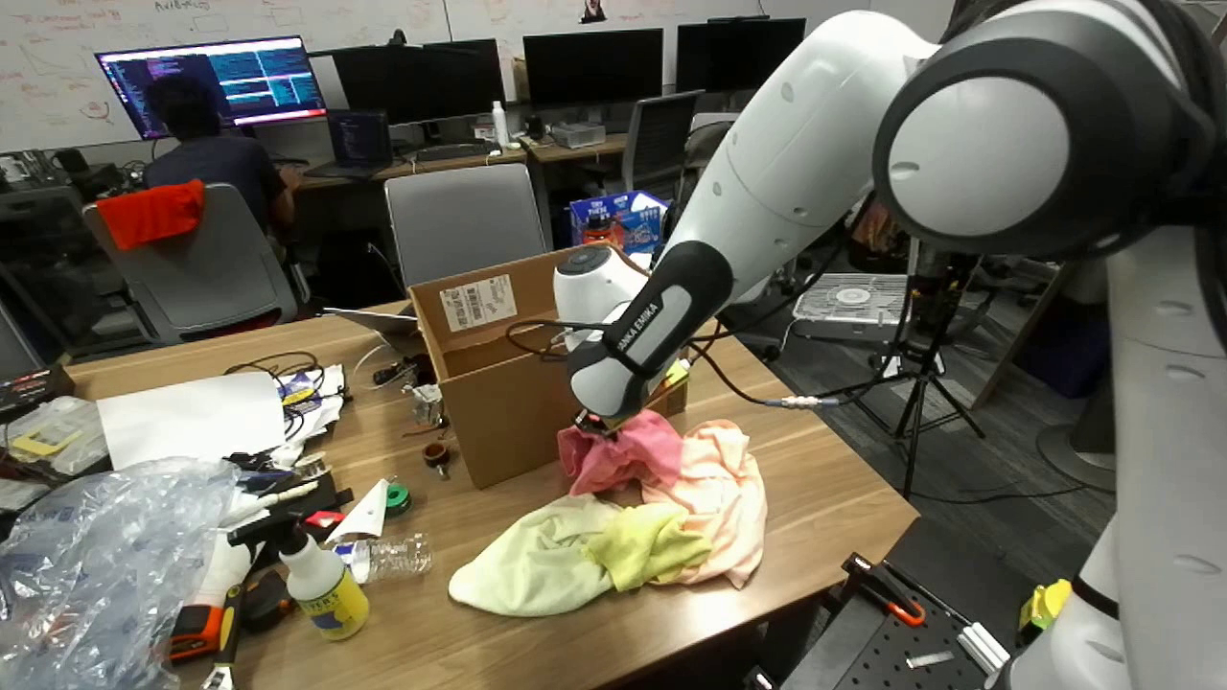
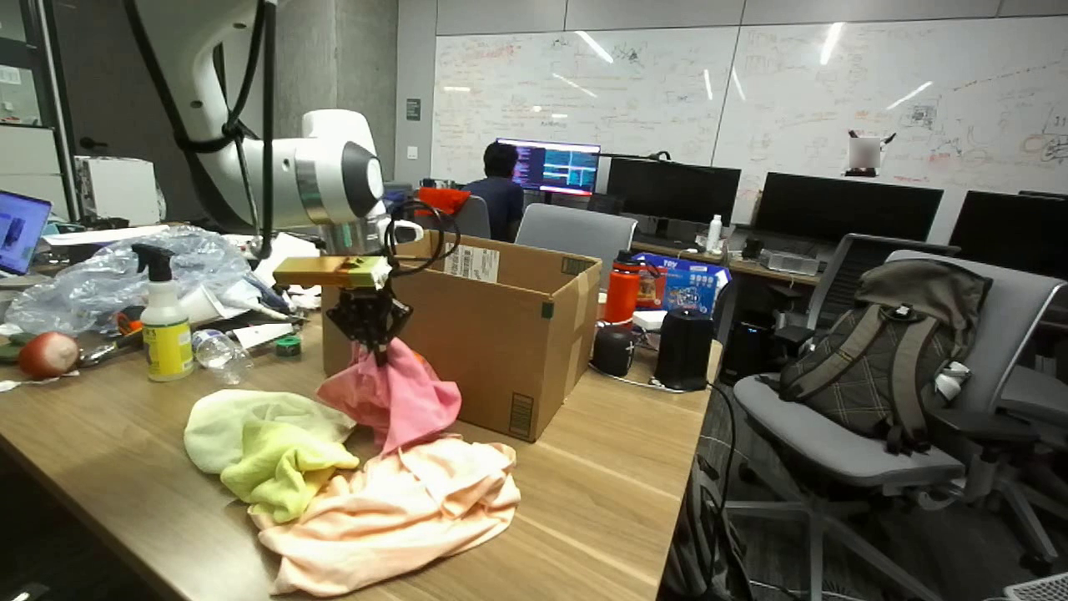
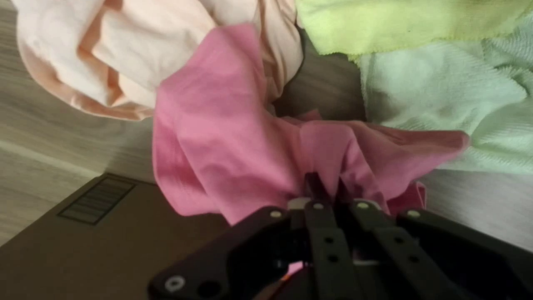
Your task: Put the shirts and towels in the box respectively one at a time
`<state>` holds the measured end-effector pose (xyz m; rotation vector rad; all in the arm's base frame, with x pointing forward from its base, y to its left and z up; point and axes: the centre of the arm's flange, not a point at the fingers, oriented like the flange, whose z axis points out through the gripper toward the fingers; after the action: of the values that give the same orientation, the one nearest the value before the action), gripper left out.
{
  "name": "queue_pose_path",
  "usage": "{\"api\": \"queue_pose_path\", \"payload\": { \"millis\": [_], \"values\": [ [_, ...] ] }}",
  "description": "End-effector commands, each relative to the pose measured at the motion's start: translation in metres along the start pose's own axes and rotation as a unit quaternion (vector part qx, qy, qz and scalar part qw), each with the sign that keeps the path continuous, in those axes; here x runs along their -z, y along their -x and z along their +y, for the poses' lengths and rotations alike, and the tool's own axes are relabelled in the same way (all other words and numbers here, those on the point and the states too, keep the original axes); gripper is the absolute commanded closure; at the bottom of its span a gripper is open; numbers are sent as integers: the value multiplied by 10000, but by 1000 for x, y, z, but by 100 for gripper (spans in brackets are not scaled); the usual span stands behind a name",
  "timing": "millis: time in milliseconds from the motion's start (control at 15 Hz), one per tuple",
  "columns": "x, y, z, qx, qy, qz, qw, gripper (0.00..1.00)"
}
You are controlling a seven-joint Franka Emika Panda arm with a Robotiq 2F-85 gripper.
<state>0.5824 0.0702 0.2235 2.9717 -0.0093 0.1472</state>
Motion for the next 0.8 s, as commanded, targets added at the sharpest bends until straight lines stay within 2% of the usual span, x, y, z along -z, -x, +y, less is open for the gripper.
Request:
{"api": "queue_pose_path", "payload": {
  "millis": [0, 267, 533, 733],
  "values": [
    [64, 15, -4, -52, 448, 415, 9981, 99],
    [134, 12, -10, 32, 963, 822, 9919, 99],
    [217, 9, -14, 176, 1544, 1294, 9793, 99],
    [273, 2, -19, 288, 1782, 1574, 9709, 99]
  ]
}}
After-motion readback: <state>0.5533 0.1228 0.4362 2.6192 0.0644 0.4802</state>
